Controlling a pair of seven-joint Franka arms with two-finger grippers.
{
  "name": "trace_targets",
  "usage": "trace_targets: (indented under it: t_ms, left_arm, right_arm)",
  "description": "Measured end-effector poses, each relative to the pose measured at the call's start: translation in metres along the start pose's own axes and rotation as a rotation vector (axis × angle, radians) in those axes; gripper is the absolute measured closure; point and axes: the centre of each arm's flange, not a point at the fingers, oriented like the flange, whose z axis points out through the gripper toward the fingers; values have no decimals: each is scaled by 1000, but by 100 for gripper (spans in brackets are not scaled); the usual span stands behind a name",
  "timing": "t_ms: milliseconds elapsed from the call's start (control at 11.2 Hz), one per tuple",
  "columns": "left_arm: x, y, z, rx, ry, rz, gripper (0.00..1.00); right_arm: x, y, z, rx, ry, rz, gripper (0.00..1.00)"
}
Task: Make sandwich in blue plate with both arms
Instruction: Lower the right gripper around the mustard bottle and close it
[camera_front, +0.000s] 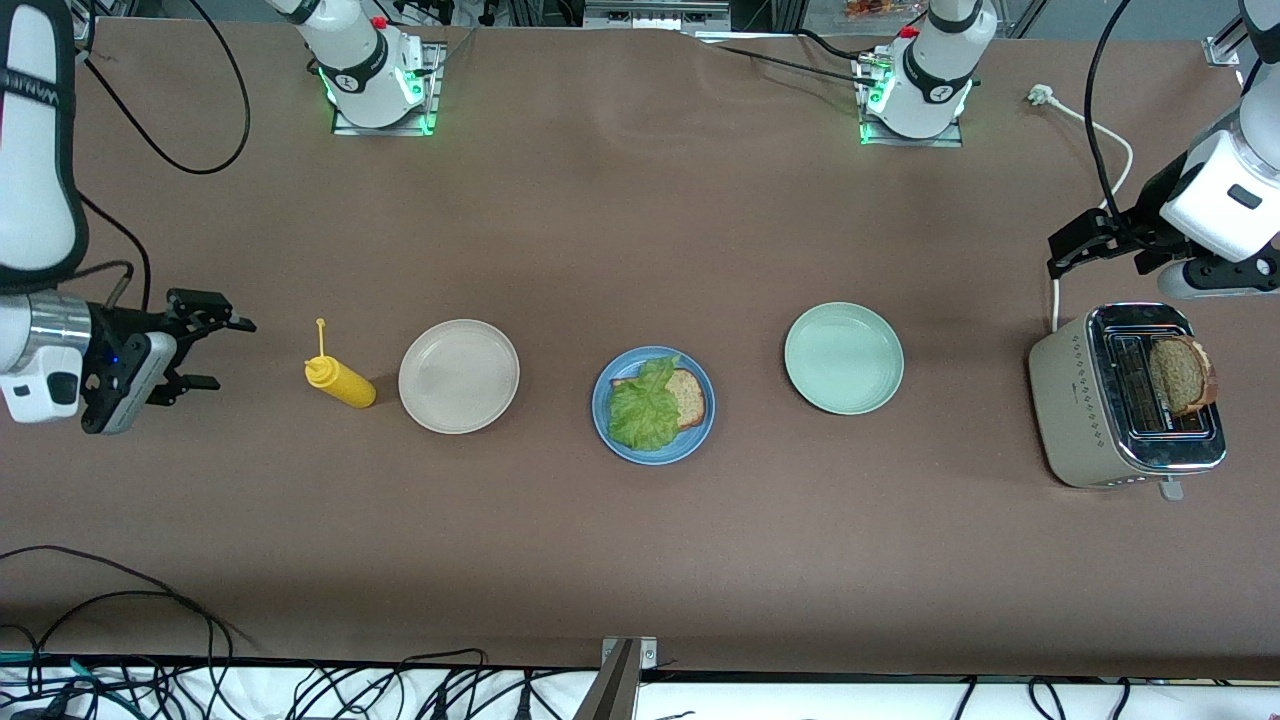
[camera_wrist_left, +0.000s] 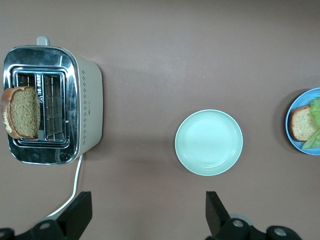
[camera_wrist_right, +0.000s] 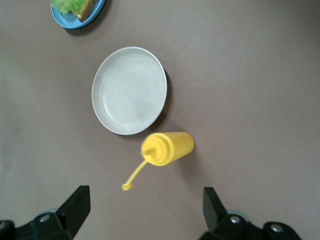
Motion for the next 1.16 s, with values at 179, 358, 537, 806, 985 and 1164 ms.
trace_targets:
  t_ms: [179,358,537,806,985,1164]
  left_arm:
    - [0,0,0,0,0,0,0]
    - [0,0,0,0,0,-1,0]
    - [0,-1,0,0,0,-1,0]
    - [0,-1,0,0,0,-2,0]
    - [0,-1,0,0,0,-2,0]
    - [0,-1,0,0,0,-2,0]
  right_arm:
    - [-15,29,30,48,42,-67,0]
    - [-21,50,59,79,96,-149,0]
    - [-28,66,84,111,148,-249,0]
    - [-39,79,107,130,185,-402,0]
    - [-45,87,120,135,223,-514,0]
    - [-49,92,131,139,236,-602,0]
